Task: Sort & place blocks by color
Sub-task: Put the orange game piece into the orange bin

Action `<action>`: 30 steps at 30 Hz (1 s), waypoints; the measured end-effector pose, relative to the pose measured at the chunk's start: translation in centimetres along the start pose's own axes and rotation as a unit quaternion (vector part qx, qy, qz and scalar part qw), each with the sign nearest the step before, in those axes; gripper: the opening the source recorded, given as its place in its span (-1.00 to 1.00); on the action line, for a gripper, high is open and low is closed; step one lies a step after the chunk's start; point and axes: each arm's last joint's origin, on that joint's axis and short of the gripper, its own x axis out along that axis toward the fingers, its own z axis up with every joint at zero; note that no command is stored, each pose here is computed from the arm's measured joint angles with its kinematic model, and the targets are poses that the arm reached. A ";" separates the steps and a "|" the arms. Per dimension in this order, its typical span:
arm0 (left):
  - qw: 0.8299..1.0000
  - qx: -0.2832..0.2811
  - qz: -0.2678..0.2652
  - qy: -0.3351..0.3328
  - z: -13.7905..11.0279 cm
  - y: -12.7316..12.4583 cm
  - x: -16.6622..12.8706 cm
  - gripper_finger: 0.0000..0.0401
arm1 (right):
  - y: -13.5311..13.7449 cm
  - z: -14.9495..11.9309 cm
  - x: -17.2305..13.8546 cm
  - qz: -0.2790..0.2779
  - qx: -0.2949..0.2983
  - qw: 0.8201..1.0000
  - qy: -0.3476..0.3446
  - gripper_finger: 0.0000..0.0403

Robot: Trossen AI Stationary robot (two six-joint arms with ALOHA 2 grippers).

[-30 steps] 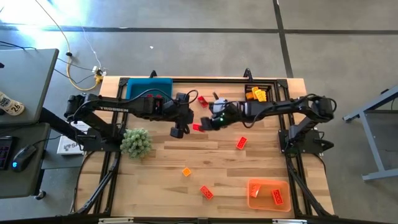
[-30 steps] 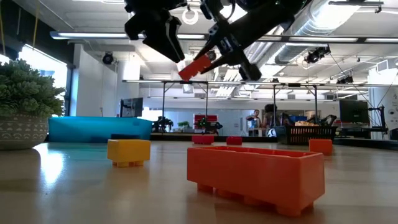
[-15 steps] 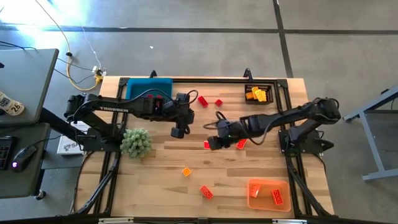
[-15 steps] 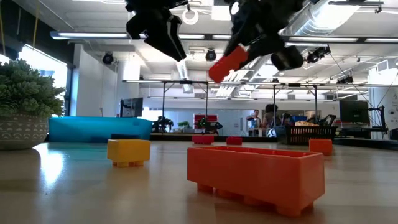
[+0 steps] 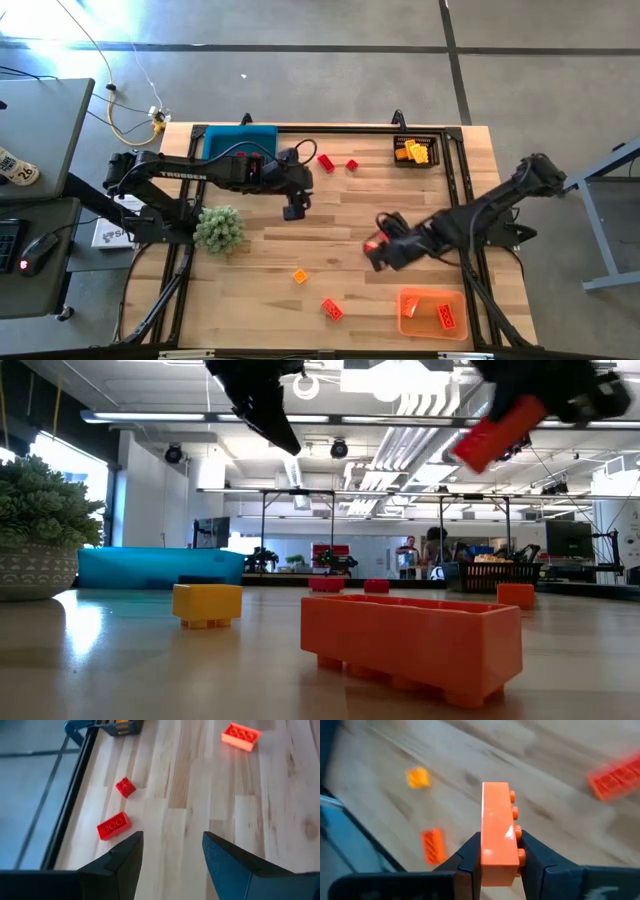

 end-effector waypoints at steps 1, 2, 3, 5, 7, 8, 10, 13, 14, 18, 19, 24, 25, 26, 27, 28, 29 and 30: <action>1.000 -0.013 0.000 -0.002 0.0 0.0 0.0 -0.04 | -0.3 -0.7 -0.4 -0.011 -0.001 1.000 0.007 -0.62; 1.000 -0.025 0.002 -0.004 0.1 0.1 0.0 -0.04 | -0.6 -1.3 -0.7 -0.021 -0.003 1.000 0.013 -0.62; 0.999 -0.035 0.004 -0.004 0.1 0.2 0.0 -0.04 | -0.7 -1.9 -1.0 -0.024 -0.004 1.000 0.018 -0.62; 0.998 -0.056 0.005 -0.011 0.2 0.2 0.0 -0.04 | -1.2 -3.3 -1.5 -0.039 -0.016 0.998 0.036 -0.63; 0.996 -0.083 0.007 -0.016 0.3 0.4 0.1 -0.04 | -1.4 -4.6 -2.1 -0.040 -0.030 0.997 0.056 -0.63; 0.995 -0.099 0.007 -0.023 0.4 0.5 0.1 -0.04 | -1.6 -5.3 -2.3 -0.041 -0.037 0.996 0.066 -0.63; 0.991 -0.132 0.010 -0.036 0.7 0.7 0.1 -0.04 | -1.9 -6.6 -2.8 -0.045 -0.052 0.994 0.081 -0.63; 0.983 -0.175 0.017 -0.051 0.9 0.8 0.1 -0.04 | -2.2 -8.2 -3.4 -0.038 -0.067 0.992 0.097 -0.63; 0.981 -0.186 0.020 -0.056 1.0 0.9 0.1 -0.04 | -2.3 -8.7 -3.6 -0.036 -0.074 0.991 0.102 -0.63; 0.971 -0.227 0.017 -0.076 1.4 1.1 0.1 -0.04 | -2.7 -10.6 -3.9 -0.040 -0.103 0.987 0.121 -0.63; 0.968 -0.236 0.016 -0.081 1.5 1.1 0.1 -0.04 | -2.8 -11.1 -3.8 -0.044 -0.110 0.985 0.126 -0.63; 0.961 -0.260 0.012 -0.097 1.8 1.1 0.0 -0.04 | -3.0 -13.4 -3.1 -0.053 -0.135 0.978 0.147 -0.63; 0.961 -0.260 0.012 -0.097 1.8 1.1 0.0 -0.04 | -3.0 -13.8 -3.0 -0.052 -0.139 0.977 0.150 -0.63; 0.961 -0.260 0.012 -0.097 1.8 1.1 0.0 -0.04 | -3.0 -14.2 -2.8 -0.049 -0.143 0.977 0.153 -0.63; 0.961 -0.260 0.012 -0.097 1.8 1.1 0.0 -0.04 | -3.0 -14.6 -2.6 -0.049 -0.146 0.976 0.156 -0.63; 0.961 -0.260 0.012 -0.097 1.8 1.1 0.0 -0.04 | -3.0 -14.9 -2.5 -0.050 -0.149 0.975 0.160 -0.63; 0.961 -0.260 0.012 -0.096 1.8 1.1 0.0 -0.04 | -3.0 -15.2 -2.3 -0.053 -0.151 0.973 0.166 -0.63; 0.961 -0.260 0.012 -0.095 1.8 1.1 0.0 -0.04 | -3.0 -15.5 -2.1 -0.058 -0.153 0.971 0.174 -0.63</action>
